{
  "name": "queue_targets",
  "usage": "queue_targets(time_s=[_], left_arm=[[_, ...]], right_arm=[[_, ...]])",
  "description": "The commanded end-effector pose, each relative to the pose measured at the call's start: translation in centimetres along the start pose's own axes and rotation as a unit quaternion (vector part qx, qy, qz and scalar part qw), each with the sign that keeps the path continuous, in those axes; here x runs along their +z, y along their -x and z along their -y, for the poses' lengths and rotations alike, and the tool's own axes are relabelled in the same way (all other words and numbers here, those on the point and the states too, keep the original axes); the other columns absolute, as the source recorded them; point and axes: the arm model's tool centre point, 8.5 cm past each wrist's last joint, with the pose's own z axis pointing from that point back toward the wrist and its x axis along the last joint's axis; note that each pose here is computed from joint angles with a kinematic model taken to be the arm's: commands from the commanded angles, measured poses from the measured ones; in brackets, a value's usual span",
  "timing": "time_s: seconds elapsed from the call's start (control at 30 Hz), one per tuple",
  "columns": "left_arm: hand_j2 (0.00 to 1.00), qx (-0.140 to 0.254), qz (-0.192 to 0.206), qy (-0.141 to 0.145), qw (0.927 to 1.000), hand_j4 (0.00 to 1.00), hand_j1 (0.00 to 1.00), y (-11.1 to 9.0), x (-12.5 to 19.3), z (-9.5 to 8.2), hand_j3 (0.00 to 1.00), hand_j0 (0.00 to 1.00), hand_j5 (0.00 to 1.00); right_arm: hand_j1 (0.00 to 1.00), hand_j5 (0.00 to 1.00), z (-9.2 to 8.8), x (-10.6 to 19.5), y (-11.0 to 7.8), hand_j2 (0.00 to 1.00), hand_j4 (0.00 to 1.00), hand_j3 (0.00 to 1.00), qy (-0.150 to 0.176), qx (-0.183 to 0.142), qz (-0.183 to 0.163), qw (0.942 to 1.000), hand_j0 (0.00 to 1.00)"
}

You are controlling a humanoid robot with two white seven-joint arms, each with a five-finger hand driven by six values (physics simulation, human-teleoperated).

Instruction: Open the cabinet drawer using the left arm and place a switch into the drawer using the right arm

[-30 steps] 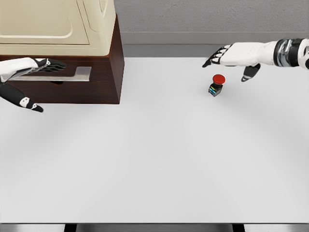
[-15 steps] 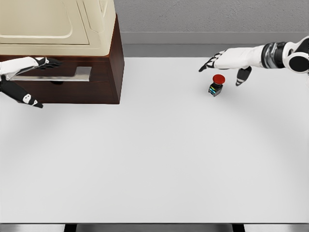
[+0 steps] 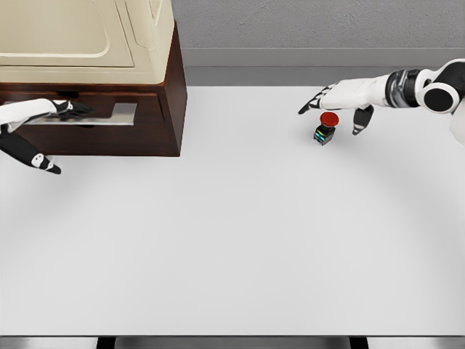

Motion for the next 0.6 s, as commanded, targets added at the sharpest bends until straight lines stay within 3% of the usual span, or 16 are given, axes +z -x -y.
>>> queue_targets(time_s=[0.0, 0.57], left_arm=[[1.0, -0.008, 0.003, 0.018, 0.9998, 1.0, 1.0, 0.4, 1.2, 0.2, 1.0, 1.0, 1.0], [1.0, -0.016, 0.025, 0.071, 0.9971, 1.0, 1.0, 0.3, 3.9, 0.9, 1.0, 1.0, 1.0]], right_arm=[[1.0, 1.0, -0.2, -0.4, 0.1, 1.0, 1.0, 1.0, -0.005, -0.003, -0.004, 1.0, 1.0], [1.0, 1.0, -0.3, -0.9, 0.4, 1.0, 1.0, 1.0, -0.009, -0.012, -0.008, 0.9999, 1.0]])
